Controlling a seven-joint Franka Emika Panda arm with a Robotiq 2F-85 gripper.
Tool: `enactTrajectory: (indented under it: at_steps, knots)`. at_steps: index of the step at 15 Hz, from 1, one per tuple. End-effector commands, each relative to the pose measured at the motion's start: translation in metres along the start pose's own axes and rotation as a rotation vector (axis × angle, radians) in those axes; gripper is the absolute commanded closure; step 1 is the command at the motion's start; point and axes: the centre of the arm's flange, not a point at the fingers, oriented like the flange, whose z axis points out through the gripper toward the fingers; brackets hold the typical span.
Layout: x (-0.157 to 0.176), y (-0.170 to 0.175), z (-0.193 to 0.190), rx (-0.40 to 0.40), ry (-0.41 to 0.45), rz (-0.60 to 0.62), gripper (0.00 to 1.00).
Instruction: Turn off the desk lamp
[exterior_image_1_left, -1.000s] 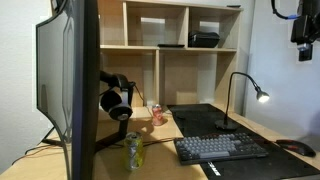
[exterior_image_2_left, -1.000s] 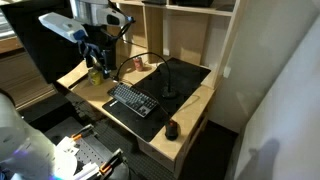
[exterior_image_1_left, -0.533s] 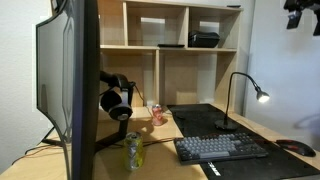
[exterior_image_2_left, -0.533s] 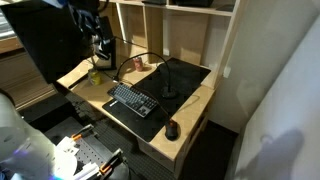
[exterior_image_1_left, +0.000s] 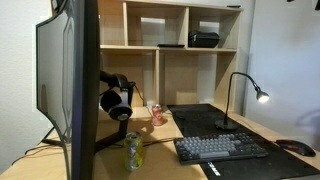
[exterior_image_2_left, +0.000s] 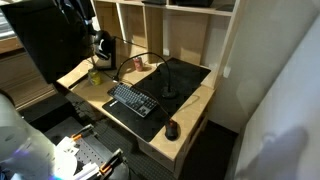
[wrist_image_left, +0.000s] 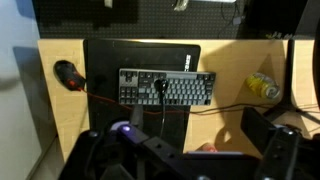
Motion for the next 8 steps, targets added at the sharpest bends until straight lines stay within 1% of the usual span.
enactTrajectory:
  at_steps: [1,2,3,4,5,6,8]
  knots:
    - [0.038,-0.063,0.015,0.058,-0.185,0.035,0.0]
    - [0.051,-0.086,0.021,0.077,-0.227,0.056,0.0]
    - [0.059,-0.106,0.028,0.076,-0.267,0.091,0.0]
    - [0.064,-0.118,0.034,0.054,-0.288,0.143,0.0]
    - [0.036,-0.097,0.037,0.056,-0.21,0.083,0.0]
    - [0.045,-0.11,0.043,0.042,-0.237,0.105,0.0]
    - [0.056,-0.119,0.049,0.03,-0.263,0.121,0.0]
